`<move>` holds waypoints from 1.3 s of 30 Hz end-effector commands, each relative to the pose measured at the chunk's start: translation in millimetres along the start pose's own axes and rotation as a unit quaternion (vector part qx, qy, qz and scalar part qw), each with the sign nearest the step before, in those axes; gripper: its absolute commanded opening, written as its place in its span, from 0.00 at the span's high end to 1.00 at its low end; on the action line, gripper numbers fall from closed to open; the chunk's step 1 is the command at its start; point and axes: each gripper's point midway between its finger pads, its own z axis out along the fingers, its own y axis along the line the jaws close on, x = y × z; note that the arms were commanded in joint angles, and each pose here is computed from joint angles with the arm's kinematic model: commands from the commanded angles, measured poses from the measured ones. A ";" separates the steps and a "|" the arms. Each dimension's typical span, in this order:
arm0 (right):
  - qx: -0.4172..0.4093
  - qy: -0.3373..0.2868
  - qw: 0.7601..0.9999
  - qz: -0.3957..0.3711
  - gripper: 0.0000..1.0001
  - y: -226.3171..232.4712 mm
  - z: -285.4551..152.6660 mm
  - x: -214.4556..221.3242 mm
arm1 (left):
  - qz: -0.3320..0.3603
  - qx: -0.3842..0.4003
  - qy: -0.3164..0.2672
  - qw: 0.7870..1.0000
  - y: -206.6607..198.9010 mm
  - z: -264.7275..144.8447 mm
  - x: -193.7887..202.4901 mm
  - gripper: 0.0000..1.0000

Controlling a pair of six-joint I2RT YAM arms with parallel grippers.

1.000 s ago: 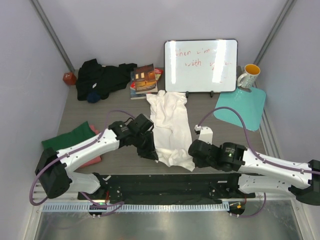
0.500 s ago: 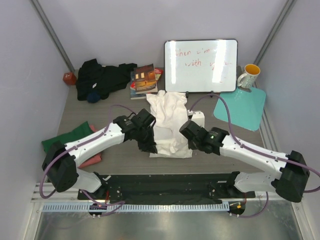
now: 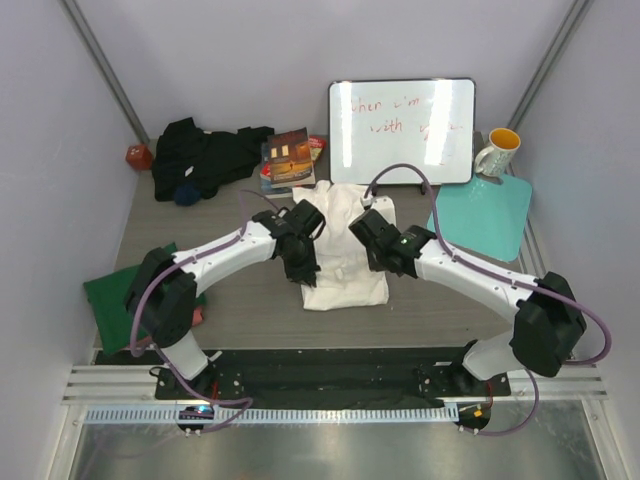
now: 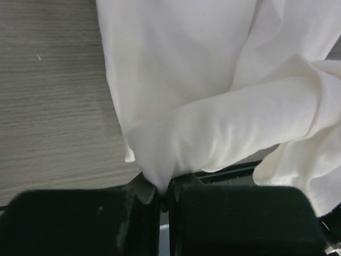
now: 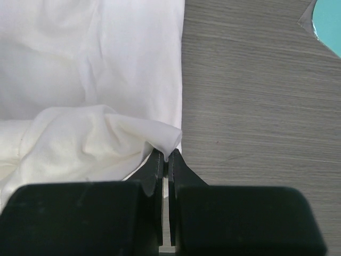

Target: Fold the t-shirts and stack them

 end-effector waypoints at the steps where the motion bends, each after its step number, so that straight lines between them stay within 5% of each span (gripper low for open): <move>1: 0.011 -0.022 1.000 -0.012 0.99 -3.2 6.2 -26.5 | 0.015 -0.020 -0.011 1.000 1.7 4.6 -15.6 1.00; 17: 0.031 0.011 0.999 -0.036 0.97 0.0 54.2 -30.2 | 0.016 -0.072 -0.030 0.997 15.3 26.6 -44.0 1.00; 21: 0.034 0.025 0.998 -0.044 0.90 2.7 66.2 -27.4 | 0.013 -0.086 -0.016 0.996 17.6 37.6 -45.4 1.00; 22: 0.035 0.026 0.998 -0.045 0.77 3.0 68.0 -27.8 | 0.012 -0.087 -0.015 0.996 17.8 39.2 -46.3 0.99; 25: 0.037 0.028 0.998 -0.038 0.69 3.3 75.2 -31.4 | 0.008 -0.091 -0.019 0.996 18.7 42.8 -51.1 0.88; 39: 0.012 0.011 1.000 0.027 0.66 2.7 92.5 -74.2 | -0.032 -0.059 -0.065 0.996 16.1 27.5 -116.0 0.76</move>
